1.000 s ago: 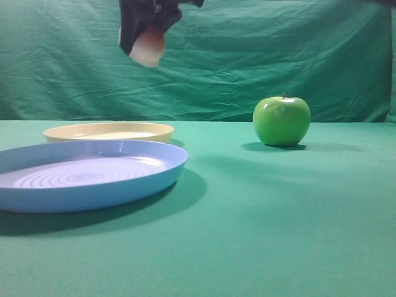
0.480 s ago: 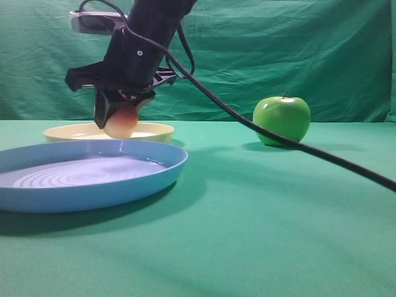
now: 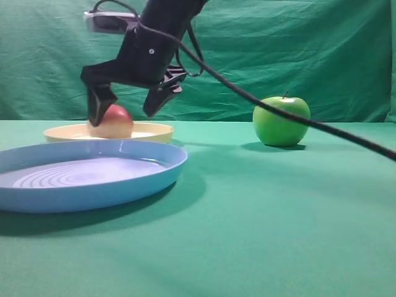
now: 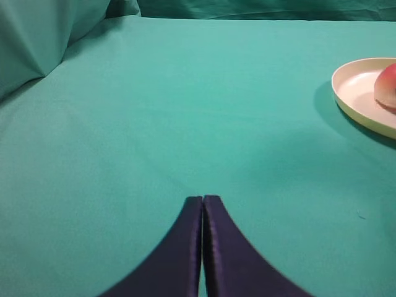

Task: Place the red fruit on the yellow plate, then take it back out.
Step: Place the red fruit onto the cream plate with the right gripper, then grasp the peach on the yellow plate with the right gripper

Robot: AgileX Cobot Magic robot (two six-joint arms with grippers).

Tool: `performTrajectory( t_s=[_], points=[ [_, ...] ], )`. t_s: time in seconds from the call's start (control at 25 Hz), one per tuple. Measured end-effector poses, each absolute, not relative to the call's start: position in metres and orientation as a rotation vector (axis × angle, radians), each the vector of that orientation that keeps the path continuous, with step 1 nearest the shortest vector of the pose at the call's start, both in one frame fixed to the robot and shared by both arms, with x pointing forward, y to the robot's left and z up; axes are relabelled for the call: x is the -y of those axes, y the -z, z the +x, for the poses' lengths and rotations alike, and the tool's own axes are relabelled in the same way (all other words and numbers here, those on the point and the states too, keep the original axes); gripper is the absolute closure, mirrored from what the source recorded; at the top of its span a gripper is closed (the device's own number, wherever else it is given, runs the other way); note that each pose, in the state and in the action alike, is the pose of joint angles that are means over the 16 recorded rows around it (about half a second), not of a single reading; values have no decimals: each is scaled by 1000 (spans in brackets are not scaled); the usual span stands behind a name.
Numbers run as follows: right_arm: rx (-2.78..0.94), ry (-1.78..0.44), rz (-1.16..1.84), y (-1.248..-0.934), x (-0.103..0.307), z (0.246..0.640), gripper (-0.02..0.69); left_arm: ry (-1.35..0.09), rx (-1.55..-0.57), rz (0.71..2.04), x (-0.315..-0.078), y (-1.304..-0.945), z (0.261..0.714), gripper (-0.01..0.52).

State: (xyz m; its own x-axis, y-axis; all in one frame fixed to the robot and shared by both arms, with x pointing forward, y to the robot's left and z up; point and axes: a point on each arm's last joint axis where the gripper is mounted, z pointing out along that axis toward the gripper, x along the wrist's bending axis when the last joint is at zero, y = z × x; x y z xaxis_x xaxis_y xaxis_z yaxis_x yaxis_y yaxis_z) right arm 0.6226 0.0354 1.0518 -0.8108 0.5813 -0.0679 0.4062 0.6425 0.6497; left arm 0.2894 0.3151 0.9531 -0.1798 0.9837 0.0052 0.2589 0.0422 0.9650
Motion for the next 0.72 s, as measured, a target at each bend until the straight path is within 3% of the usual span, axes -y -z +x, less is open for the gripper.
performTrajectory(
  t_s=[0.4, 0.56, 0.72],
  points=[
    [-2556, -922, 926, -1162, 19, 576, 565, -1190, -1550, 1298, -315, -953, 289, 514],
    [-2516, -925, 978, -1195, 42, 551, 643, -1190, -1550, 1298, -315, -953, 289, 514],
    [-2473, -929, 1043, -1219, 66, 525, 665, -1190, -1550, 1298, -315, -953, 289, 514]
  ],
)
